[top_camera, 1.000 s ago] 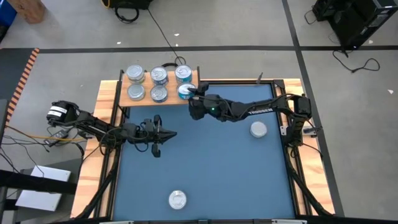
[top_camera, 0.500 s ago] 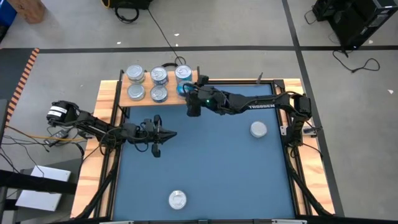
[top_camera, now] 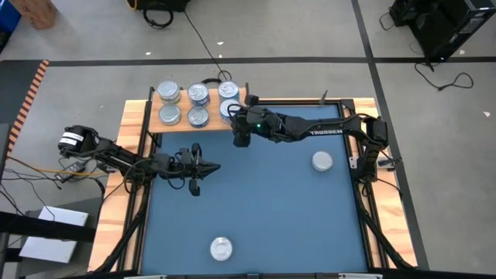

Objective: Stack canned seafood by type on shelf
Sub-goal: Stack the yellow blue tuna can on top of the yellow blue tuna can on the shelf

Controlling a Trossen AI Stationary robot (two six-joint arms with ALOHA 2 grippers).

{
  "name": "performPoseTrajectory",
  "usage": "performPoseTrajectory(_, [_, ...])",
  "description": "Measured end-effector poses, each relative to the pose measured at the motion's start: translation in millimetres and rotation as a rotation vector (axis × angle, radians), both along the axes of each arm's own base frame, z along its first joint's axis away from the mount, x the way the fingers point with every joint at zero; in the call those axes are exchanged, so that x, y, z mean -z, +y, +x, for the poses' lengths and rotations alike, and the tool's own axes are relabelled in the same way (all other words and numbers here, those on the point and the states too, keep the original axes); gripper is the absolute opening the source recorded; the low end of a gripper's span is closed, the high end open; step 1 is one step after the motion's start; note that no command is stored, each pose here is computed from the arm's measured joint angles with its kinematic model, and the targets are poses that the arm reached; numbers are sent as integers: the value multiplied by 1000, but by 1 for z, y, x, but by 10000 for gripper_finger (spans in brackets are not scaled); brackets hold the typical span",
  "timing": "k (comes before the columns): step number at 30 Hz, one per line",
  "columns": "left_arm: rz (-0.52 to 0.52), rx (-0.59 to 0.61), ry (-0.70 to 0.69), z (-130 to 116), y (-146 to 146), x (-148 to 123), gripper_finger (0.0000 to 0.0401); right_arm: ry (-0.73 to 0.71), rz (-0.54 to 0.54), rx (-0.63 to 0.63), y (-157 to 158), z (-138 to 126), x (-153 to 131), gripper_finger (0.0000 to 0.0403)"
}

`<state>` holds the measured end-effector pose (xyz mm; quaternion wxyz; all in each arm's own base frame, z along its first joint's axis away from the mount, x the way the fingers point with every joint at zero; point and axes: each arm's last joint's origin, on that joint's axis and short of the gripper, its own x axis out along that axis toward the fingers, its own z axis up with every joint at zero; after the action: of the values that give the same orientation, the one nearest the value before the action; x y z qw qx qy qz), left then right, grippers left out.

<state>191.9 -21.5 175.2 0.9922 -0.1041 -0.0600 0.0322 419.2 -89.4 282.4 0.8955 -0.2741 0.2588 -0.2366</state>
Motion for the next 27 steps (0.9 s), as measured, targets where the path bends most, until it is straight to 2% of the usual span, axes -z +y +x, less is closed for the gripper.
performPoseTrajectory(8, [0,0,0,0,0,0,5,-61,89,44,-8,-2,0,10])
performPoseTrajectory(15, [0,0,0,0,0,0,5,-58,242,-51,-6,-2,6,9])
performPoseTrajectory(27, [0,0,0,0,0,0,5,-89,279,7,-23,-6,6,7])
